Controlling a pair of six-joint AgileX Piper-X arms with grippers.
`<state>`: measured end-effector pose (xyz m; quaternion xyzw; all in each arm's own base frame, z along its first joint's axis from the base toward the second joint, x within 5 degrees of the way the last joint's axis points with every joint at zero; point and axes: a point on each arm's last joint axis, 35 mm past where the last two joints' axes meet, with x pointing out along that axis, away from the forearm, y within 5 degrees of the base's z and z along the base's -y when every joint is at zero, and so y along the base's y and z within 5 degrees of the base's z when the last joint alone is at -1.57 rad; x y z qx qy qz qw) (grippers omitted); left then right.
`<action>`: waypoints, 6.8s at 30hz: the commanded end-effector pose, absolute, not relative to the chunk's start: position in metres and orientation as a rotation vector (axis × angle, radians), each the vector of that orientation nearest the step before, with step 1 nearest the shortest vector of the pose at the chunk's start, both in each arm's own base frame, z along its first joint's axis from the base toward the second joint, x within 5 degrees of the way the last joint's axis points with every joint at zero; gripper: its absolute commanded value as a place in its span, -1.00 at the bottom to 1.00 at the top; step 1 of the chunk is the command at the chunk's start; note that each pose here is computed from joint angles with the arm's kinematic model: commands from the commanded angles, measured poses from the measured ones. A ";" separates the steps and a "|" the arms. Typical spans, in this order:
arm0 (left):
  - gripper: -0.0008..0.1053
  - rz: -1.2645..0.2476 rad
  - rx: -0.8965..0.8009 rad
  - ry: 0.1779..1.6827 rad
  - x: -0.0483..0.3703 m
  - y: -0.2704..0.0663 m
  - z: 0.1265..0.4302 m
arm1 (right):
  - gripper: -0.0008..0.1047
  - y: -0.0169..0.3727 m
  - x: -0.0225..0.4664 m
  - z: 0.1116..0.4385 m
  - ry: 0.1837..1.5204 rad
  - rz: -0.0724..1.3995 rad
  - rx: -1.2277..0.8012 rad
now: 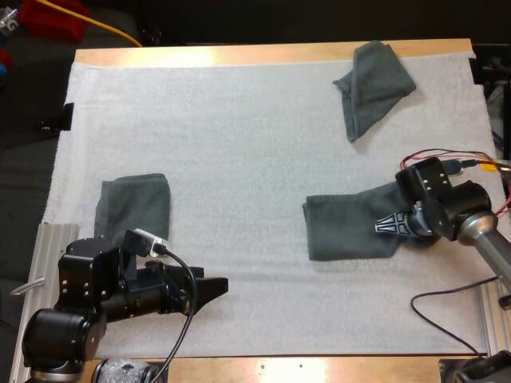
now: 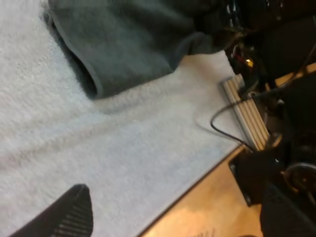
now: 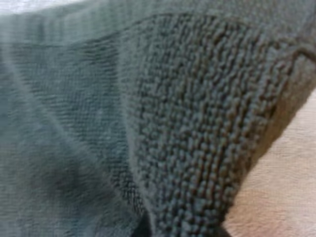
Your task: Pick towel from pile, fold and stack
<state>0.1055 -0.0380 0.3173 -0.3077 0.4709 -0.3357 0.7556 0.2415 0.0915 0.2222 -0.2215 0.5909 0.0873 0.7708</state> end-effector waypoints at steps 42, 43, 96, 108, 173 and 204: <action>0.30 -0.683 -0.608 0.925 0.129 -0.039 0.321 | -0.92 0.183 0.271 0.171 1.360 0.560 -0.047; 0.30 -0.683 -0.608 0.925 0.129 -0.039 0.321 | -0.92 0.185 0.271 0.169 1.363 0.563 -0.046; 0.30 -0.694 -0.620 0.936 0.128 -0.039 0.321 | 0.25 0.173 0.260 0.208 1.253 0.401 -0.181; 0.30 -0.694 -0.620 0.936 0.128 -0.039 0.321 | 0.25 0.168 0.258 0.207 1.269 0.319 -0.247; 0.30 -0.704 -0.634 0.943 0.127 -0.040 0.321 | -0.61 0.154 0.262 0.171 1.323 0.197 -0.918; 0.35 -0.695 -0.647 0.963 0.131 -0.040 0.319 | 0.24 0.135 0.193 0.310 1.087 0.631 -0.142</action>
